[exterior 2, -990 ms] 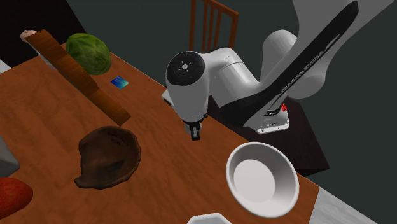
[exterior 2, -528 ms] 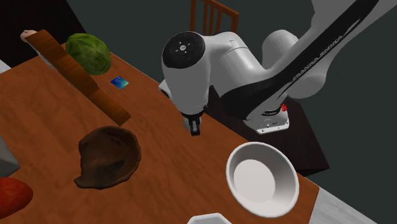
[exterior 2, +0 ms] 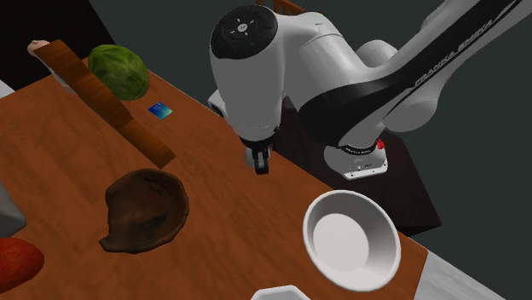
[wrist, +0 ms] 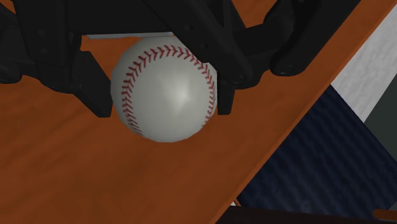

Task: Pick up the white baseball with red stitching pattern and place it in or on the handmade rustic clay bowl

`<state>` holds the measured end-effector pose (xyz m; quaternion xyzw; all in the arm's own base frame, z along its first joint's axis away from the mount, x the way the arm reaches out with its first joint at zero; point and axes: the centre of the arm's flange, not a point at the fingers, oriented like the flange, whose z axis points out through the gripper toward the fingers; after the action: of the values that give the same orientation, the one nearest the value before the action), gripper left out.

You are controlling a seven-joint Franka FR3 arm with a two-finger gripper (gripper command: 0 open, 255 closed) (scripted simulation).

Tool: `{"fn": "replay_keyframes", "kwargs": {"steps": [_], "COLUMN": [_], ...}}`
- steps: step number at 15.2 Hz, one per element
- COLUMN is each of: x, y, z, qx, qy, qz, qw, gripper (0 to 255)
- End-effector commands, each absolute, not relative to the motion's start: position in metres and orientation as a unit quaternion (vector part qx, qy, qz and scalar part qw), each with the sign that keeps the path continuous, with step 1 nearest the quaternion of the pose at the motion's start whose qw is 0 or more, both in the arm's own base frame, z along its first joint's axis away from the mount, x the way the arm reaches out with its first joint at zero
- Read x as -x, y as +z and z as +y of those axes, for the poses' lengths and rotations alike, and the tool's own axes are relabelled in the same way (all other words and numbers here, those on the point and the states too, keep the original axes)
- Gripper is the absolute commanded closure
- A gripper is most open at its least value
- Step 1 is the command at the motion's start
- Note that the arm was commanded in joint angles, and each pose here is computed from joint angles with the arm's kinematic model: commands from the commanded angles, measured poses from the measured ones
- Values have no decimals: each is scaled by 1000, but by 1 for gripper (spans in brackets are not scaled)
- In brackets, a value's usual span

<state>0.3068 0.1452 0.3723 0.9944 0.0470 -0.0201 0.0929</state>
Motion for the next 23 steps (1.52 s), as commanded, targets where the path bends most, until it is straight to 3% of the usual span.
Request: {"fn": "replay_keyframes", "kwargs": {"steps": [1, 16, 23], "x": [-307, -307, -392], "y": [384, 459, 460], "z": [145, 145, 181], "qx": [-994, -994, -994], "qy": [-20, -20, -20], "qz": [47, 47, 47], "qw": [93, 93, 93], "gripper": [255, 255, 255]}}
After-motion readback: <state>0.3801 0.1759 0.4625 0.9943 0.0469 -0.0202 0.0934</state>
